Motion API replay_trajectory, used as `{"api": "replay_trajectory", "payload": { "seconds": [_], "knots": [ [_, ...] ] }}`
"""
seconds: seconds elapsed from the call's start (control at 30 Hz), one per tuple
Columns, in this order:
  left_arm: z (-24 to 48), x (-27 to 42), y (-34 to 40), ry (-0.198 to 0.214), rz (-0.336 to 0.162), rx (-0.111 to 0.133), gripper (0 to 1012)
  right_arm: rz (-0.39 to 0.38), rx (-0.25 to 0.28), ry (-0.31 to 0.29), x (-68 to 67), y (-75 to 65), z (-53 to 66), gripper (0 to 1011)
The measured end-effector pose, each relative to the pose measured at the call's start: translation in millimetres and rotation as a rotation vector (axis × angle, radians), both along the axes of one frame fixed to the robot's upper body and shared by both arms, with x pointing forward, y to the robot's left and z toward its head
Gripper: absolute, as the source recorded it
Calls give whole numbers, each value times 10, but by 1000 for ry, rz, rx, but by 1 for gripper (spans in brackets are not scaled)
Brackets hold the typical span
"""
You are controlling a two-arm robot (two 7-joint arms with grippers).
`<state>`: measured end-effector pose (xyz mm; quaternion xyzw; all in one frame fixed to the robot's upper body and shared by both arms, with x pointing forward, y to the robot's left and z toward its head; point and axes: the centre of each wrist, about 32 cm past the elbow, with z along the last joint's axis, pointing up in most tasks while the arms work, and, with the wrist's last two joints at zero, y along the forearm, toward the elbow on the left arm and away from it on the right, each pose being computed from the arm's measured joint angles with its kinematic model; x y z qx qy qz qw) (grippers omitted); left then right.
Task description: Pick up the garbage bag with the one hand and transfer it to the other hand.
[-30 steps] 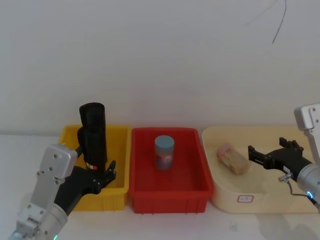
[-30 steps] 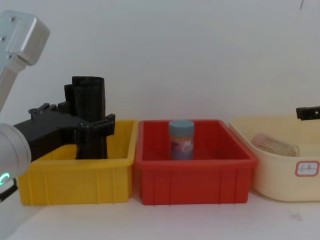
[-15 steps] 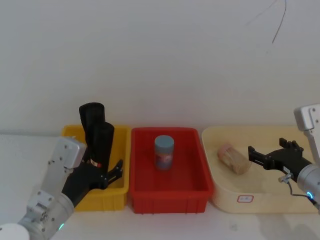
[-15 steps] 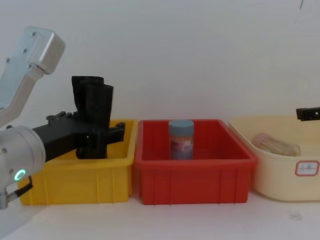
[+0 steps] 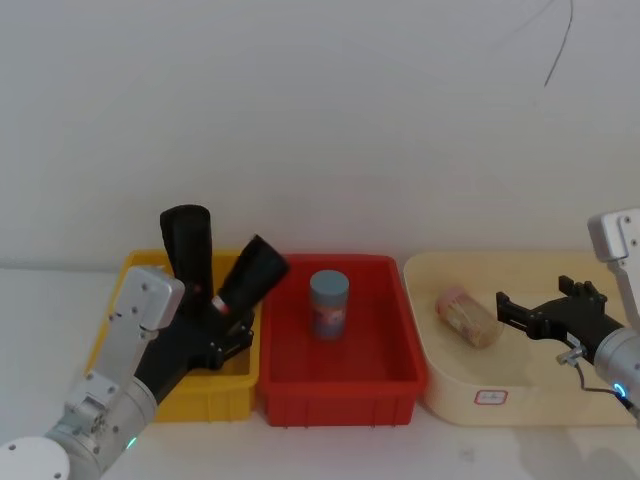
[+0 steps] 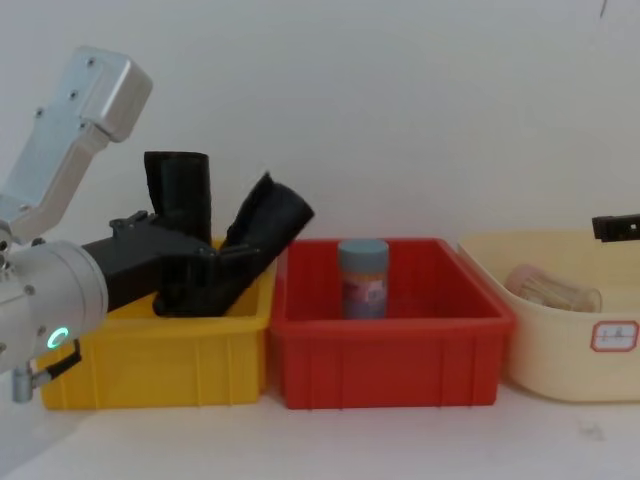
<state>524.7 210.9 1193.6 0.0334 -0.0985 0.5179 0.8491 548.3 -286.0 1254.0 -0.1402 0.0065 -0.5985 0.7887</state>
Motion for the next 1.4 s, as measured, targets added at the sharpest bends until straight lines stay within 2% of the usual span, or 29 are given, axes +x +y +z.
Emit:
{"api": "replay_trajectory", "payload": {
  "seconds": [0.47,0.67,0.97,1.17,1.33,1.4],
  "knots": [
    [18,-64,-17,-30,5,17,1001,0,0,0,0,0,0,1001],
    [59,-35,-30,-28,-12,21,1002,0,0,0,0,0,0,1001],
    [110,25,-94,-13,-17,25,1001,0,0,0,0,0,0,1001],
    [126,38,-138,-11,6,14,1001,0,0,0,0,0,0,1001],
    [131,37,-172,-13,53,-10,1001,0,0,0,0,0,0,1001],
    [131,28,-194,-17,86,-29,1001,0,0,0,0,0,1,1001]
  ]
}}
